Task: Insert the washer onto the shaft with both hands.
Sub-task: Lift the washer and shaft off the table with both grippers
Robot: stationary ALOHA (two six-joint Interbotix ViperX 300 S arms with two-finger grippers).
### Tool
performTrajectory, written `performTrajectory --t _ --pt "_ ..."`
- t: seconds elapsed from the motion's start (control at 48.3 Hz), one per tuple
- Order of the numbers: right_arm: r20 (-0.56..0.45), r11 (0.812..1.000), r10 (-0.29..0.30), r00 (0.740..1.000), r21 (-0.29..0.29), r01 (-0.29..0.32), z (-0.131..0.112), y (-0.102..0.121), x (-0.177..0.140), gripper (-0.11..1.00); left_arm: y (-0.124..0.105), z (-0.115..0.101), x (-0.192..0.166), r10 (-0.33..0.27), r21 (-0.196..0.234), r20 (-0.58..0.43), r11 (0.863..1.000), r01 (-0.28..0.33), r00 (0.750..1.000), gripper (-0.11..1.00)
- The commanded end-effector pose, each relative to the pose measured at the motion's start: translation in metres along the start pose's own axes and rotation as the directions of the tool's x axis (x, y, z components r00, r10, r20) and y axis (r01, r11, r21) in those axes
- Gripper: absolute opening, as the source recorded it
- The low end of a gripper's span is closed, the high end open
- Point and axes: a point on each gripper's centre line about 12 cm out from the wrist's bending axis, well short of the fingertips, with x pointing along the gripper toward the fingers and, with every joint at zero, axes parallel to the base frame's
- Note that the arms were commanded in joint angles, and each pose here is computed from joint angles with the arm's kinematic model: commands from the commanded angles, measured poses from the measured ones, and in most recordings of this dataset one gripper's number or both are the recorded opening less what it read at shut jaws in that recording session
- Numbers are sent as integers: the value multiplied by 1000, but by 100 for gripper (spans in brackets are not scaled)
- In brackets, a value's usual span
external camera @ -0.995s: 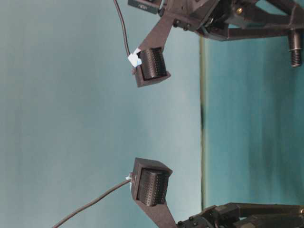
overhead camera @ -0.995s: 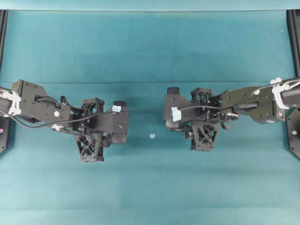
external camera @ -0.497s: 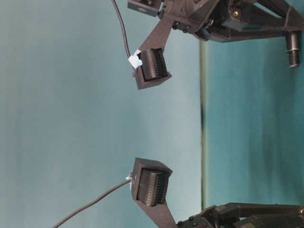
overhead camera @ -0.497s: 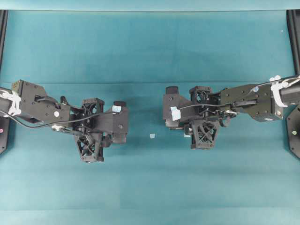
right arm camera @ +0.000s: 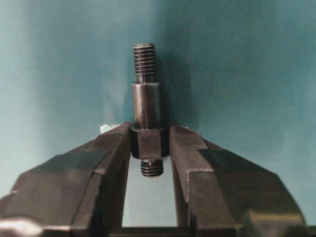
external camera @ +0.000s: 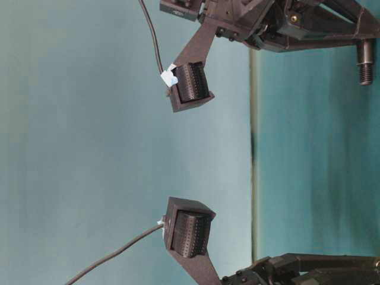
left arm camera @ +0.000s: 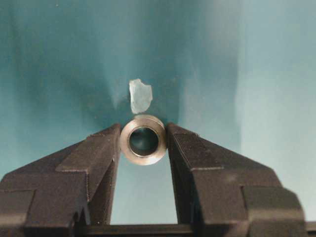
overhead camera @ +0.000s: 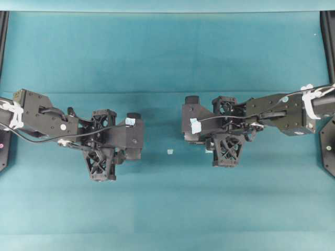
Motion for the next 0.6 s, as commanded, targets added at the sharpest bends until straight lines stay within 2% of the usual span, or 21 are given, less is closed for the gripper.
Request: performTrajectory --t 0.0,0.29,0.58 --pt "-17 1000 6 1000 -16 -6 -2 4 3 1 -2 7 -5 -2 11 26 1000 2 1000 36" --pt "15 1000 7 1000 -10 -7 8 5 -9 1 -2 12 -11 -3 11 49 1000 2 999 36" --pt "75 998 7 997 62 -12 14 7 -26 1 -2 20 -26 -4 11 106 1000 3 994 36"
